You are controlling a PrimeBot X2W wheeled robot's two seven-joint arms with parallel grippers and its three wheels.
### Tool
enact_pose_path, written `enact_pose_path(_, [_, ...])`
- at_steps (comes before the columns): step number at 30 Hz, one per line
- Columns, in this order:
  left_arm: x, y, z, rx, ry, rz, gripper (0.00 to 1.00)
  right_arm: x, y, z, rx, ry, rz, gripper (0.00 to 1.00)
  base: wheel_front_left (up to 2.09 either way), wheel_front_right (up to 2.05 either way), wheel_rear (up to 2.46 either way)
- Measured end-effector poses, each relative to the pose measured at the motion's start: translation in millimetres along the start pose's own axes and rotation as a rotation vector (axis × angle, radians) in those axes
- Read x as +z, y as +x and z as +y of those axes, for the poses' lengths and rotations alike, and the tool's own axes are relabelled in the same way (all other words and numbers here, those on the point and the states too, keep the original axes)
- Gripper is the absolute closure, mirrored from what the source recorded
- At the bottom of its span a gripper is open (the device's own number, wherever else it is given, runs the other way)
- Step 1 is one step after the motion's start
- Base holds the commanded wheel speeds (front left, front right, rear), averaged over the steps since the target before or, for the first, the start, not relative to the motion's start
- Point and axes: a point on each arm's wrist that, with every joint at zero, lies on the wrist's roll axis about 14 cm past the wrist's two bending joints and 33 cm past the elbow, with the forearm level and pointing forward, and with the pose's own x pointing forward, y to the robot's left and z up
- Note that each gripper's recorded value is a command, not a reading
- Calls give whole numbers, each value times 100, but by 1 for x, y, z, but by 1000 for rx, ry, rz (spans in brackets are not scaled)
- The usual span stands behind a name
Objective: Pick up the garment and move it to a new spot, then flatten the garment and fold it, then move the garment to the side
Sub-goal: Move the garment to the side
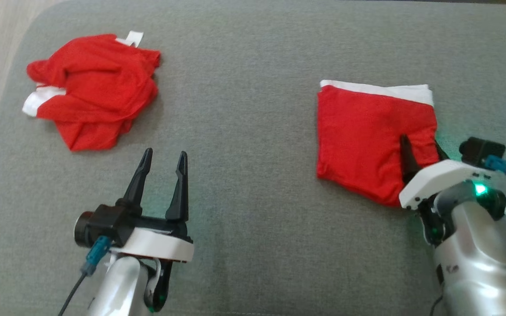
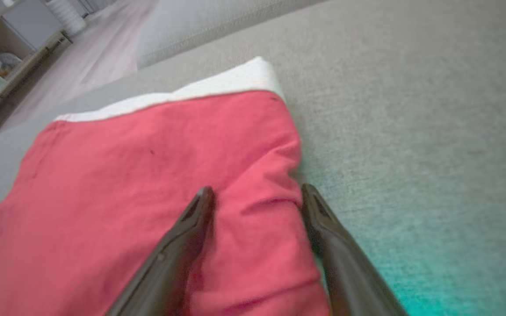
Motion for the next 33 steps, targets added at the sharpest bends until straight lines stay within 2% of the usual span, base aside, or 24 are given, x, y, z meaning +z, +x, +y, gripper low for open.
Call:
enact_pose_path(3, [-3, -2, 3, 11, 0, 10, 0, -9, 8, 7, 19, -17, 65, 0, 0, 0, 0])
enact_pose_path(4, [-4, -3, 3, 9, 0, 12, 0, -8, 11, 7, 20, -24, 75, 43, 0, 0, 0])
enact_pose_path(5, [-4, -3, 3, 9, 0, 13, 0, -7, 13, 7, 21, -30, 79, 95, 0, 0, 0])
enact_pose_path(6, [-4, -3, 3, 8, 1, 12, 0, -5, 14, 7, 24, -37, 82, 100, 0, 0, 0])
enact_pose_path(13, [7, -3, -8, -18, 2, -17, 0, -1, -1, 10, 52, -171, 58, 100, 0, 0, 0])
enact_pose_path(19, [9, -4, -21, -50, -5, -26, 0, 25, -21, -17, 25, -389, 15, 100, 0, 0, 0])
enact_pose_path(24, [9, 3, -31, -82, -9, -29, 0, 52, -40, -78, -71, -622, 40, 100, 0, 0, 0])
enact_pose_path(29, [1, 14, -29, -83, -16, -12, 0, 66, -46, -134, -167, -726, 107, 100, 0, 0, 0])
enact_pose_path(33, [0, 28, -25, -85, -15, -14, 0, 94, -46, -177, -265, -794, 125, 100, 0, 0, 0])
